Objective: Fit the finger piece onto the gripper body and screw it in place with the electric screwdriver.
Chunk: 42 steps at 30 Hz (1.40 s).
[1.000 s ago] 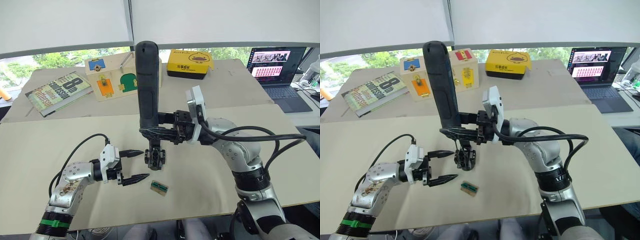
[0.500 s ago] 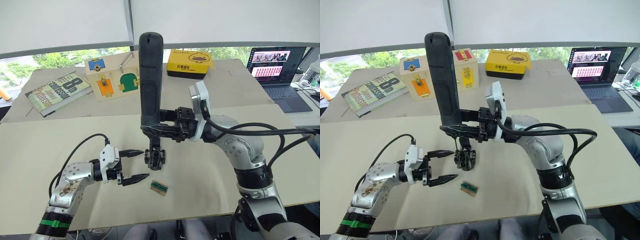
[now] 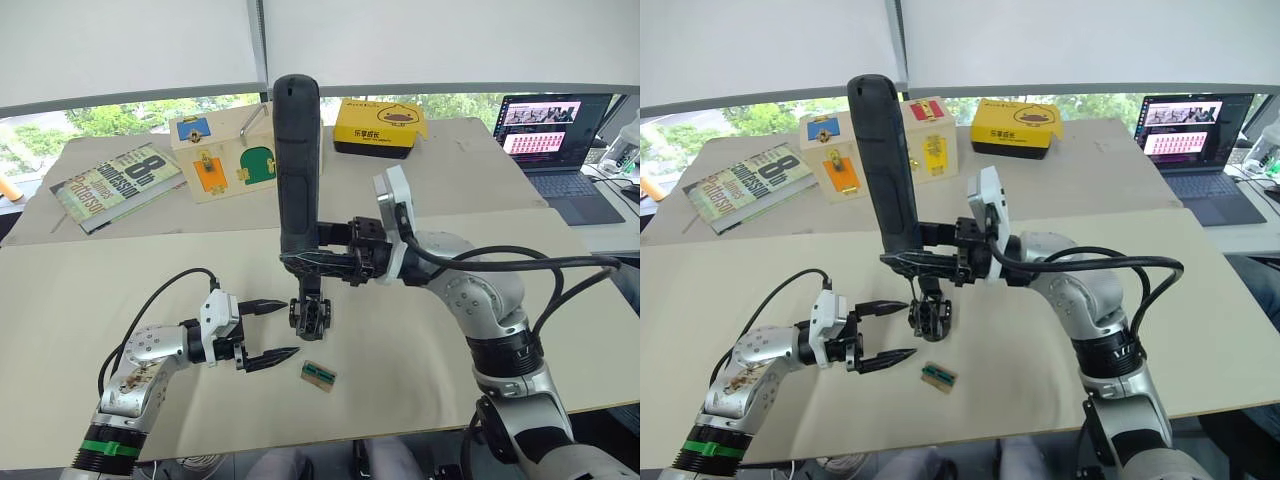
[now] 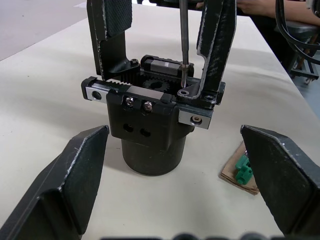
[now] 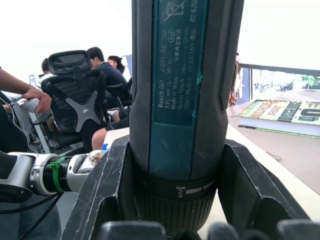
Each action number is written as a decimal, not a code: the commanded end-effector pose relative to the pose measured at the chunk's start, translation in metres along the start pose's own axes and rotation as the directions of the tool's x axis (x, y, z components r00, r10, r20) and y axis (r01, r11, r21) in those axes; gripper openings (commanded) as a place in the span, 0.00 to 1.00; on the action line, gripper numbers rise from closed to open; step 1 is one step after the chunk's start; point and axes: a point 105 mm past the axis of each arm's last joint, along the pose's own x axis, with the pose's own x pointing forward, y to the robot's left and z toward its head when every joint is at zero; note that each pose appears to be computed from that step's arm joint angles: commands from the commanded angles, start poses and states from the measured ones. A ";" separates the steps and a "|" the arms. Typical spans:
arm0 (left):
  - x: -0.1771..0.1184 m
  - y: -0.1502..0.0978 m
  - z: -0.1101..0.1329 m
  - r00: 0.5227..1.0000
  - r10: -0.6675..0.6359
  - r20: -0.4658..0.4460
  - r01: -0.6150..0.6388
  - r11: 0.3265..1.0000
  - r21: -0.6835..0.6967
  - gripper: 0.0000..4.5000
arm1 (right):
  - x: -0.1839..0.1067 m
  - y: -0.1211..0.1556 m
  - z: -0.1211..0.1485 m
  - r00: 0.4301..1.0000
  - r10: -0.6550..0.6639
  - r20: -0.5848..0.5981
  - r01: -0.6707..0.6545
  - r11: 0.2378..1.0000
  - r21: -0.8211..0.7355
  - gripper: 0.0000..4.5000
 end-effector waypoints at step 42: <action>0.004 -0.001 0.003 1.000 -0.001 0.013 0.001 1.000 0.021 1.00 | 0.005 0.010 0.015 0.998 0.069 -0.007 -0.069 0.992 -0.103 0.42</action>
